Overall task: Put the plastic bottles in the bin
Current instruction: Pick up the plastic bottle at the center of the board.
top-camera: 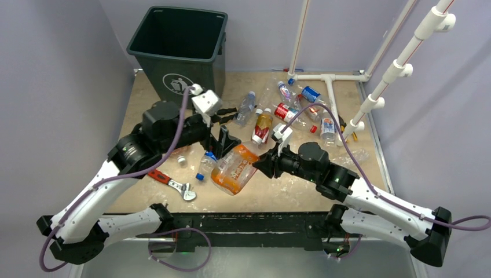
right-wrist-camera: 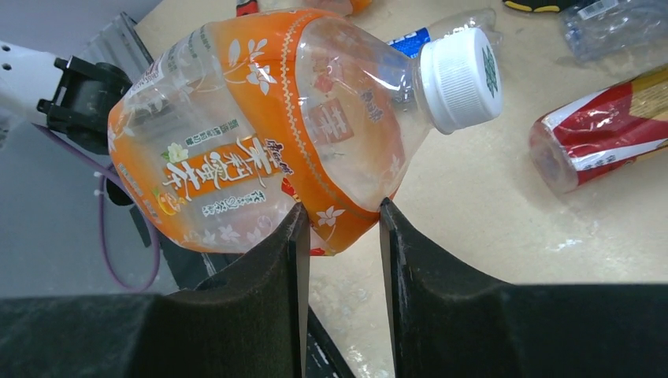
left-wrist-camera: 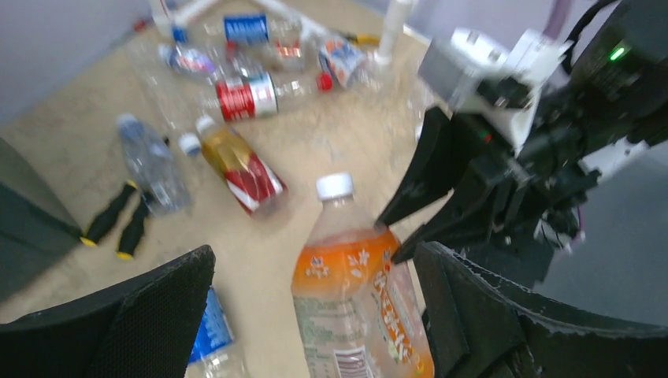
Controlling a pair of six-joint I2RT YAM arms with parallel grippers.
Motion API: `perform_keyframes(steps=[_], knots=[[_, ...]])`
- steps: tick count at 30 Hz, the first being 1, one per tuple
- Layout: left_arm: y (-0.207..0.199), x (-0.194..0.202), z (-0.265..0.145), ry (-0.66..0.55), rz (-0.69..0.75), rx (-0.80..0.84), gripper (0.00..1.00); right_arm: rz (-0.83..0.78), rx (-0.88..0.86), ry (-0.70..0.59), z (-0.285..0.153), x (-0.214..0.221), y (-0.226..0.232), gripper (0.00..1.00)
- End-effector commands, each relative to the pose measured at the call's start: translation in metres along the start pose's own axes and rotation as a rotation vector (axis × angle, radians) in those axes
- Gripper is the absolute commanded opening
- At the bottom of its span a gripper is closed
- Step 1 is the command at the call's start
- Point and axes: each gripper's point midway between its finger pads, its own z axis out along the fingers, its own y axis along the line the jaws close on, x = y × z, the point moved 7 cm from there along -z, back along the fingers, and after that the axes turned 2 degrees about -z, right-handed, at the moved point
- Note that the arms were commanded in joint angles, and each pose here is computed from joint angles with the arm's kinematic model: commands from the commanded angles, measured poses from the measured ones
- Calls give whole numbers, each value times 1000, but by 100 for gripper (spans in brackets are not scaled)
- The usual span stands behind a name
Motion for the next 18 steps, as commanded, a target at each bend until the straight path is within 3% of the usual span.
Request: perform_keyframes(steps=[1, 5, 18], knots=[[-8, 31, 3, 214, -66, 77, 99, -97, 35, -61, -3, -28, 5, 27], [-6, 52, 10, 328, -106, 62, 97, -135, 54, -64, -3, -32, 9, 26], [-15, 77, 18, 377, -152, 175, 84, -211, -29, -83, -9, -48, 28, 26]])
